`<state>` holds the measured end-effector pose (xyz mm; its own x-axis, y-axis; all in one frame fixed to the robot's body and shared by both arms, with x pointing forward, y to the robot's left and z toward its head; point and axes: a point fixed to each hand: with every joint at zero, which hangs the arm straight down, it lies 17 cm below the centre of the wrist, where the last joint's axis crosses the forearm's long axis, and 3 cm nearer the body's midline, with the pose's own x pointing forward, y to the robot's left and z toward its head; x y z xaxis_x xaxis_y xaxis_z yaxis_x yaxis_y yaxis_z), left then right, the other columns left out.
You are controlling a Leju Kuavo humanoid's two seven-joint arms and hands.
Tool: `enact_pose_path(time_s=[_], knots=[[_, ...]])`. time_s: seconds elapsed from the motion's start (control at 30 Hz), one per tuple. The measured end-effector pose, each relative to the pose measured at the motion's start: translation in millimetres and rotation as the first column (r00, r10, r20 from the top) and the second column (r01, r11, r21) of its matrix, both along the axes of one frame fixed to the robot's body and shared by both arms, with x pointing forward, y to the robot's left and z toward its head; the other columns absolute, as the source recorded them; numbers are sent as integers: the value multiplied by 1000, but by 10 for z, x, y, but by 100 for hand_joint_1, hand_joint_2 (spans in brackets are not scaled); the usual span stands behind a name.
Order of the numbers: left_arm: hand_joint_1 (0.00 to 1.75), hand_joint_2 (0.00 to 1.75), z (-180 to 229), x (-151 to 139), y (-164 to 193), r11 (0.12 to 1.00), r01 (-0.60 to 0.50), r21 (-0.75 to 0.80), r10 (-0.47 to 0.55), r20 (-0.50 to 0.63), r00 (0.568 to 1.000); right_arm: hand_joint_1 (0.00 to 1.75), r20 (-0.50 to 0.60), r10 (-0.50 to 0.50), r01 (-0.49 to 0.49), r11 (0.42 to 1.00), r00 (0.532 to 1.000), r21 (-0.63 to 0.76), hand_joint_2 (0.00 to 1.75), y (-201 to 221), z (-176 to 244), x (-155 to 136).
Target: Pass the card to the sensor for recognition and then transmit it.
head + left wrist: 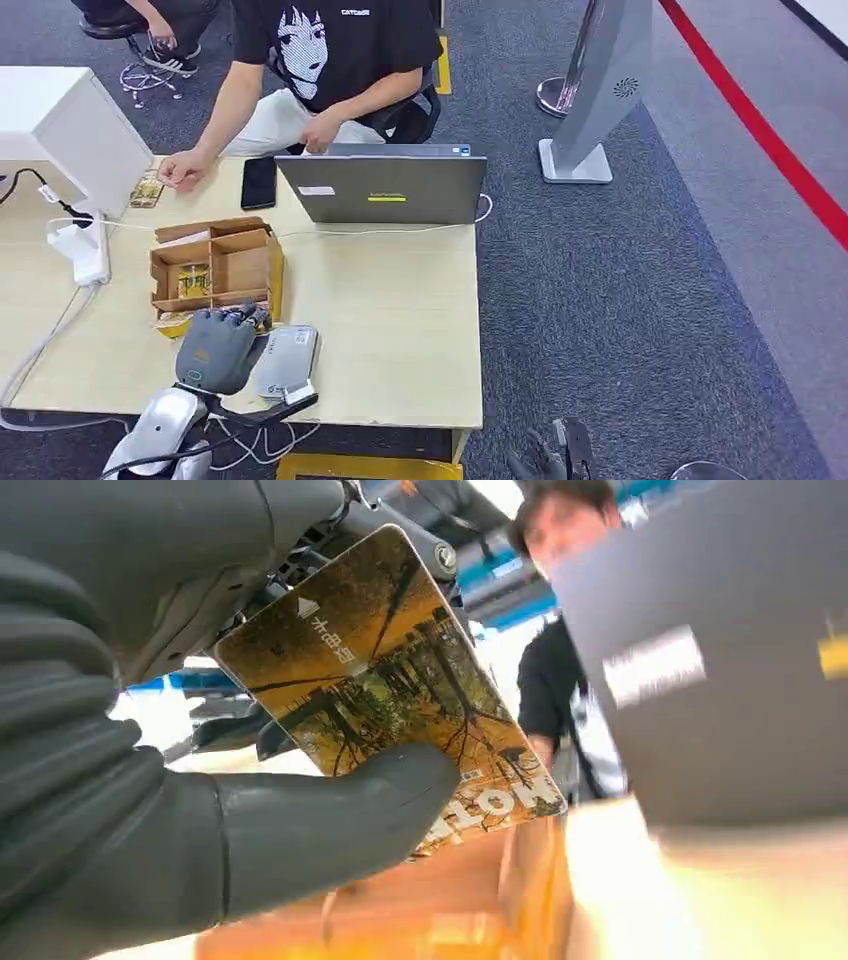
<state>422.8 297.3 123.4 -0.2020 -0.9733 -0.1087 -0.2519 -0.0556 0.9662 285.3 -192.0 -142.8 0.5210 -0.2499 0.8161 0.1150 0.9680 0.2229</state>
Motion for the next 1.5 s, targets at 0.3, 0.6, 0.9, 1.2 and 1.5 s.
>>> enact_pose_path(time_s=[0.3, 0.6, 0.9, 1.2, 1.5], knots=[[175, 175, -493, -59, -126, 999, 36, 24, -34, -101, 994, 0, 1, 2, -2, 1000, 1000, 1, 175, 34, -38, -37], [175, 175, -662, -19, -222, 997, 57, 47, -51, -136, 989, 0, -12, 7, -6, 1000, 1000, 1, 175, 63, -94, -85], [175, 175, -356, 226, -306, 996, 60, 67, -58, -25, 998, 0, -17, -1, 1, 1000, 1000, -2, 175, 104, -179, -80], [175, 175, 755, 571, -252, 997, 38, 66, -51, 209, 977, 0, -43, 5, -4, 1000, 999, 2, 175, 124, -246, -121], [175, 175, 1658, 789, 257, 997, -45, 66, 18, 356, 934, 0, -50, 6, -5, 1000, 999, 7, 175, 123, -261, -118]])
